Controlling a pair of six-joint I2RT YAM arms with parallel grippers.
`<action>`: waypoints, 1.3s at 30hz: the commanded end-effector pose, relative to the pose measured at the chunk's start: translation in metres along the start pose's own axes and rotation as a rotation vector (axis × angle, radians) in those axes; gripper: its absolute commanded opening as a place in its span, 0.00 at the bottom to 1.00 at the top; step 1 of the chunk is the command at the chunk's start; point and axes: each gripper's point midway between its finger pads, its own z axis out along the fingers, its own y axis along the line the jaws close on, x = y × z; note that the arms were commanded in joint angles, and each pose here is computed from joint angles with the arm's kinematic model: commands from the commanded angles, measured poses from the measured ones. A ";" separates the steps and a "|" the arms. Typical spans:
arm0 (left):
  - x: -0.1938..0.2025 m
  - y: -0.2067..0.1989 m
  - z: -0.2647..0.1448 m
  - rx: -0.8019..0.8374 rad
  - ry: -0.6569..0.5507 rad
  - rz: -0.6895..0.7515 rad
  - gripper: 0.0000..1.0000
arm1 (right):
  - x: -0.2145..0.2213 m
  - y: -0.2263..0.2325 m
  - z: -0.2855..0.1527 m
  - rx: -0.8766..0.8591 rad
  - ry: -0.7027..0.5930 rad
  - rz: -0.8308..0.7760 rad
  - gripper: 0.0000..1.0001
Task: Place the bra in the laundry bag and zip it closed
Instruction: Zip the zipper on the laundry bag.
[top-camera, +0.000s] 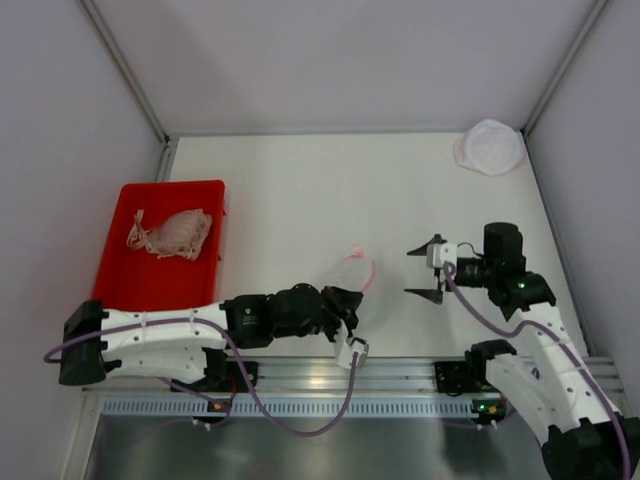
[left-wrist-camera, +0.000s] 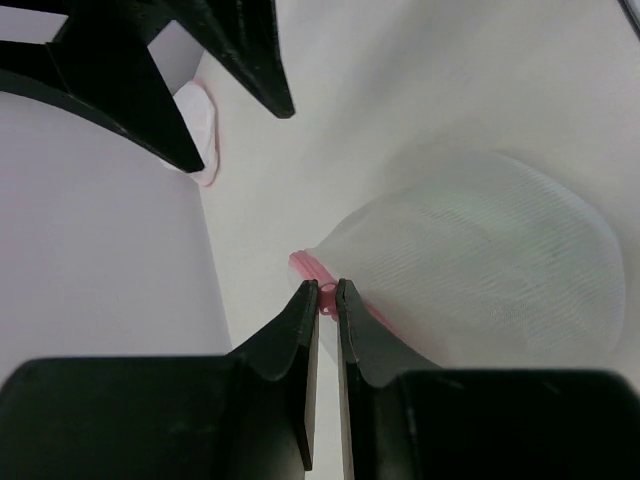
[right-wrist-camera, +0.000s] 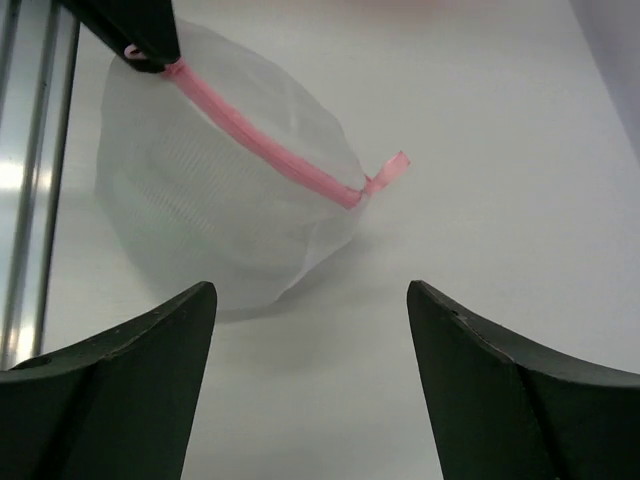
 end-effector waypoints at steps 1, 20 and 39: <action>-0.007 0.002 -0.002 -0.010 -0.046 0.017 0.00 | -0.022 0.003 0.015 -0.057 -0.165 -0.525 0.76; -0.011 0.009 -0.003 -0.020 -0.061 0.042 0.00 | -0.046 0.043 0.079 -0.209 -0.239 -0.600 0.52; -0.011 -0.002 -0.013 0.014 -0.076 0.013 0.00 | -0.023 0.022 0.077 -0.131 -0.160 -0.672 0.00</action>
